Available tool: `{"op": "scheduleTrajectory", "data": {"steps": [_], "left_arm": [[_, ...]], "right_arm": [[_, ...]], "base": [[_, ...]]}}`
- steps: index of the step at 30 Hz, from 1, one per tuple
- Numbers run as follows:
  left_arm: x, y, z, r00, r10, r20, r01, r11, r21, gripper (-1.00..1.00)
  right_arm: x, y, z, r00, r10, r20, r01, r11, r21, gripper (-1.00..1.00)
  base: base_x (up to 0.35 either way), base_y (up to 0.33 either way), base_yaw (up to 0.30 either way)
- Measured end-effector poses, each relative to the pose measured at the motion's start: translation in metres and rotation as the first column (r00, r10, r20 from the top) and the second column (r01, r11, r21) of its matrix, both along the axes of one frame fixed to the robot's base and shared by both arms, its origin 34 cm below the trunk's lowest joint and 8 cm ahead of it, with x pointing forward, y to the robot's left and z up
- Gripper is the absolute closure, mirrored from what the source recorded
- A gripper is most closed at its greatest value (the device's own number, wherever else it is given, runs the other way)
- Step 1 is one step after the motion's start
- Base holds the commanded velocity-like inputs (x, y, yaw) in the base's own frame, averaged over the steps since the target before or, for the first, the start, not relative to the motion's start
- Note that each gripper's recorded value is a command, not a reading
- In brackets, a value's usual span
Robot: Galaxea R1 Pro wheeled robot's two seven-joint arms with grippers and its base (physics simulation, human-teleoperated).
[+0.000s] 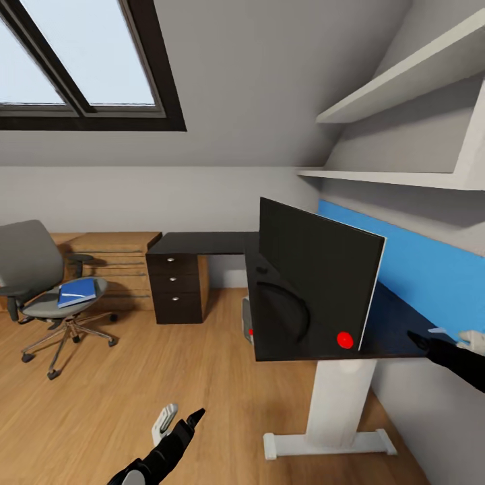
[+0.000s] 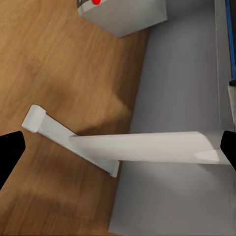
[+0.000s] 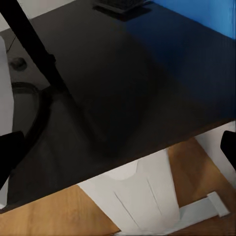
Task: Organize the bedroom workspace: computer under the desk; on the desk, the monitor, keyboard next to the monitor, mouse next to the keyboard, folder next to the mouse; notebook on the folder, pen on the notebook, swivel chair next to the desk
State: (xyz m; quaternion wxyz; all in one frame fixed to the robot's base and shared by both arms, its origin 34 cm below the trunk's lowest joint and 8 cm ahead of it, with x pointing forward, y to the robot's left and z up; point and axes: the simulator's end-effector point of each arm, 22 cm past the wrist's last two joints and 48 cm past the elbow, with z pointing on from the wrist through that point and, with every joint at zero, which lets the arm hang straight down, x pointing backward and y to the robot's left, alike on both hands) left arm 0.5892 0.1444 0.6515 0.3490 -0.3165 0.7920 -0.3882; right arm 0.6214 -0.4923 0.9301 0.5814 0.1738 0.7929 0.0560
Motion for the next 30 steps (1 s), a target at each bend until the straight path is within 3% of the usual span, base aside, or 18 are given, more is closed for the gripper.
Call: {"op": "scheduleTrajectory", "data": {"steps": [20, 23, 26, 30], "left_arm": [[-0.002, 0.003, -0.003, 1.000, 0.004, -0.007, -0.004, 1.000, 0.009, -1.00], [-0.002, 0.004, -0.003, 1.000, 0.006, -0.007, -0.006, 1.000, 0.010, -1.00], [-0.002, 0.012, -0.004, 1.000, 0.010, -0.008, -0.010, 1.000, 0.011, -1.00], [-0.003, 0.033, -0.005, 0.999, 0.048, -0.018, -0.048, 0.999, -0.022, -1.00]], "right_arm": [[0.011, 0.002, 0.009, 1.000, 0.002, 0.025, -0.003, 1.000, 0.014, -1.00], [0.012, 0.002, -0.003, 1.000, 0.000, 0.005, 0.000, 0.999, 0.034, -1.00], [0.019, 0.020, -0.015, 1.000, 0.010, 0.001, -0.010, 0.997, 0.082, -1.00], [0.023, 0.033, -0.021, 1.000, 0.018, 0.004, -0.018, 0.993, 0.113, -1.00]], "base": [[0.204, -0.206, 0.000], [0.086, -0.108, 0.000], [0.028, -0.035, 0.000], [0.011, -0.033, 0.000]]}}
